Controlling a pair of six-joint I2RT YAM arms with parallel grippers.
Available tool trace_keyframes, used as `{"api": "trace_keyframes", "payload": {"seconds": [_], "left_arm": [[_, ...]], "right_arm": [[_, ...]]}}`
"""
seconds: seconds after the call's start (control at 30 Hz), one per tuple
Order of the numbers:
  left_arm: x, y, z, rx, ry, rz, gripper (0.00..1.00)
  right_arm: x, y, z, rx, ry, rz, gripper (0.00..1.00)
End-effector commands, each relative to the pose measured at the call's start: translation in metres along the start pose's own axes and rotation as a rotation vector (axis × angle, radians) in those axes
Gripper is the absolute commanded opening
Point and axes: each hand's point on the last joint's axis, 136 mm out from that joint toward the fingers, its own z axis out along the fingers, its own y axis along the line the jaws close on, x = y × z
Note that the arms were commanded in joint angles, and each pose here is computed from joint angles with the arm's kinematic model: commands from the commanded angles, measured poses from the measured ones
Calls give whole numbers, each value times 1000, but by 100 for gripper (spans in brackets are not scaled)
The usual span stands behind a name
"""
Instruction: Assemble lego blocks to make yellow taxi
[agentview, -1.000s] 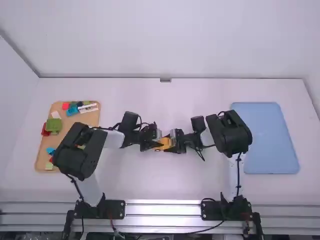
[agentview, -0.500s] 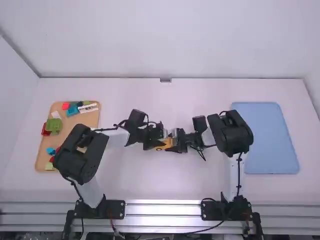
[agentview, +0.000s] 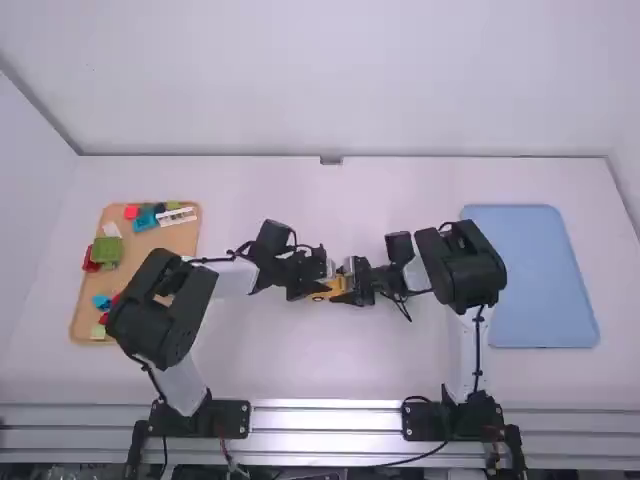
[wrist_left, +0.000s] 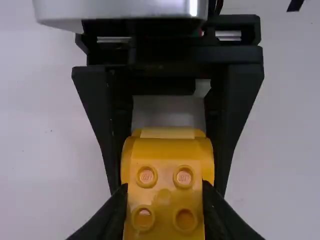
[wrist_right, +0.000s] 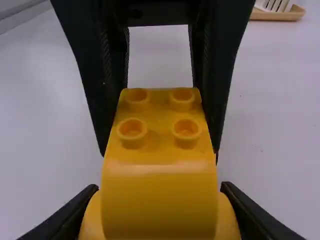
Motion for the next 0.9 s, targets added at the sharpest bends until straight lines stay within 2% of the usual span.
{"api": "trace_keyframes", "payload": {"seconds": [0.0, 0.13, 0.37, 0.43, 0.53, 0.87], "left_arm": [[18, -15, 11, 37, 45, -31, 2], [15, -17, 5, 55, -19, -45, 2], [30, -20, 2, 33, -3, -66, 2], [29, -21, 3, 34, -9, -55, 11], [23, -19, 3, 29, -38, -35, 16], [7, 4, -10, -21, -89, -16, 22]], "right_arm": [[-4, 6, 9, -38, -18, 7, 54], [-4, 6, 9, -38, -18, 11, 54], [-5, 7, 9, -43, -25, 11, 54], [-5, 7, 9, -43, -25, 11, 55], [-5, 7, 9, -42, -24, 11, 55], [-5, 7, 9, -42, -24, 12, 55]]}}
